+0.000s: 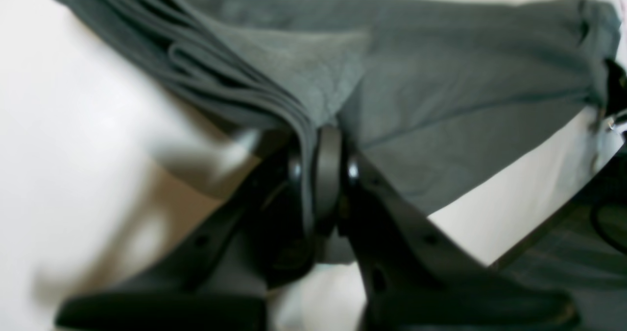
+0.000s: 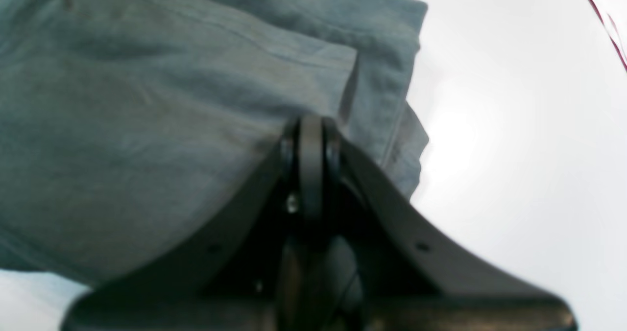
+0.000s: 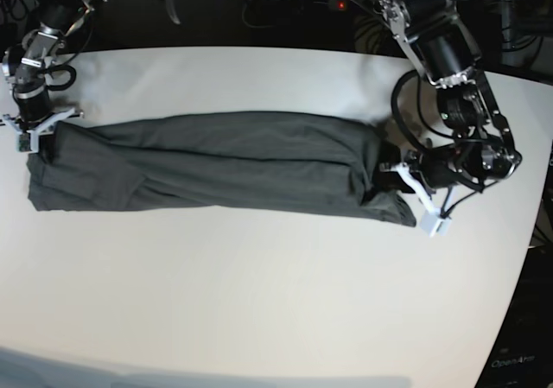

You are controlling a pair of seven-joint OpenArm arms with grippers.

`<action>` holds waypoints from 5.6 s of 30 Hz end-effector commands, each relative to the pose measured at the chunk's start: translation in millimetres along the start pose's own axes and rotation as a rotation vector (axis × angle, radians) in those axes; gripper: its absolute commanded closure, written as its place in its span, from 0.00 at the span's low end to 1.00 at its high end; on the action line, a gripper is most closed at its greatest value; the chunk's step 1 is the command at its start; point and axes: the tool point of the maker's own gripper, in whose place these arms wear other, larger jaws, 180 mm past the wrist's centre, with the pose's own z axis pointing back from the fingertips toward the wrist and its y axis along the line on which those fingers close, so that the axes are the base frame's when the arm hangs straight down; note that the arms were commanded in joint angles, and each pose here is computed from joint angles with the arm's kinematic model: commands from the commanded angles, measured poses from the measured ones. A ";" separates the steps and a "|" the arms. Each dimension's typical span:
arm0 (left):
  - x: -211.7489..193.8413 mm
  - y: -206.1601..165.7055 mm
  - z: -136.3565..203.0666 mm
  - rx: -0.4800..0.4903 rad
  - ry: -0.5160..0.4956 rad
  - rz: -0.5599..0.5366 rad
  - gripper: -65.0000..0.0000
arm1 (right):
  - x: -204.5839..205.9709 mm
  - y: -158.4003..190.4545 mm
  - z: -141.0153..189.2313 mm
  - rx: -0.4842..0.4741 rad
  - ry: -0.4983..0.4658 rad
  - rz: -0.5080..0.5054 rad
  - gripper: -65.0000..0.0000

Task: Fold the T-shirt properly
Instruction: 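Fold the grasped strip end with the left gripper toward the right gripper, then lay the folded end down with the left gripper onto the strip middle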

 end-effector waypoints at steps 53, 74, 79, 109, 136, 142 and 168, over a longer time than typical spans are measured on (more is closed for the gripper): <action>-41.0 -202.6 -88.7 -0.436 0.264 -0.363 0.95 | -91.7 43.1 25.2 0.148 0.411 0.082 1.00; -0.8 -227.4 -101.7 -0.583 0.145 -0.242 0.95 | -98.5 55.0 26.0 0.177 0.446 0.117 1.00; 1.6 -230.7 -100.5 -0.600 0.129 -0.230 0.95 | -99.4 65.6 24.7 0.194 0.450 0.119 1.00; 8.4 -278.9 -107.0 -0.767 0.093 -0.179 0.95 | -91.7 65.8 17.1 0.194 0.435 0.121 1.00; 17.2 -294.8 -102.2 -0.828 0.038 -0.143 0.94 | -94.5 66.3 19.8 0.196 0.439 0.121 1.00; 13.7 -293.8 -103.2 -0.821 0.052 -0.152 0.68 | -94.1 65.9 19.7 0.195 0.439 0.122 1.00; 18.3 -232.7 -87.9 -0.622 0.027 -0.071 0.35 | -94.9 65.0 20.8 0.194 0.439 0.122 1.00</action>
